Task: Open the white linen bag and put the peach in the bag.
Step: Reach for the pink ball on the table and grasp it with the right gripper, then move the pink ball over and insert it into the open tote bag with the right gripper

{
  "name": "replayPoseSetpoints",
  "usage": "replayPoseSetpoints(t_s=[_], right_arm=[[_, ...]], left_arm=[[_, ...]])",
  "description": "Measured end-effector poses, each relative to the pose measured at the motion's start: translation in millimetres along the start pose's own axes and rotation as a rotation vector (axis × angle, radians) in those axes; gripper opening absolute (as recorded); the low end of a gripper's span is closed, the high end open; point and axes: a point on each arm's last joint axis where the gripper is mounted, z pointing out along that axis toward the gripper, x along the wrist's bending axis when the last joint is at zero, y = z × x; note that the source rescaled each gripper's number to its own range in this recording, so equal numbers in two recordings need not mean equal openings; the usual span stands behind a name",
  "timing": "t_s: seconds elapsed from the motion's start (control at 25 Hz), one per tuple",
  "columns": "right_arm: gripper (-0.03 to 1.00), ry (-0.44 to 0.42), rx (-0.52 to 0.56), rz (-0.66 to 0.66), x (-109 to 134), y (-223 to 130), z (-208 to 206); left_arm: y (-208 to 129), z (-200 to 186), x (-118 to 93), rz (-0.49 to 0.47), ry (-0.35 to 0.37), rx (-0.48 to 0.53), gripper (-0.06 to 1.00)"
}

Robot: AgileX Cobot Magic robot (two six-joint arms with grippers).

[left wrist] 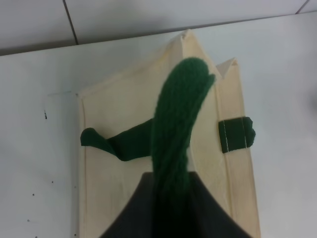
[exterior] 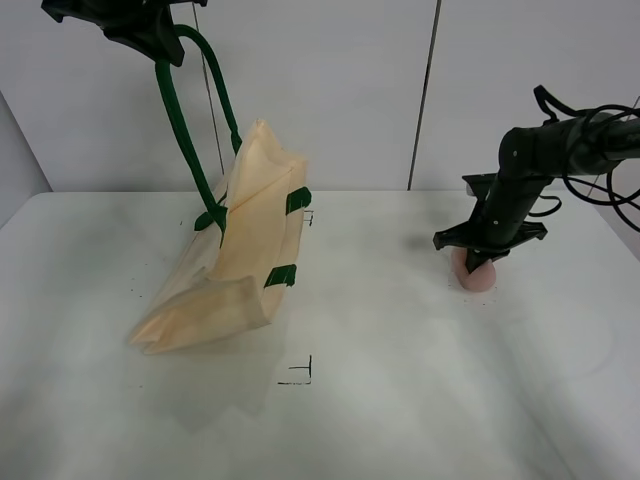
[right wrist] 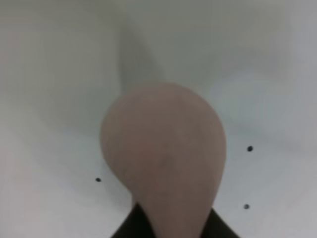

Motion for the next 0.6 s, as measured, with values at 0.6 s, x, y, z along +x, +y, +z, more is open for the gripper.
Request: replayPoseSetpoints(t_s=[0.6], right_arm=[[0.0,0.365,-0.357,-0.087,44,59,-184]], left_arm=[[0,0,0,0.001,0.0,0.0,0.0]])
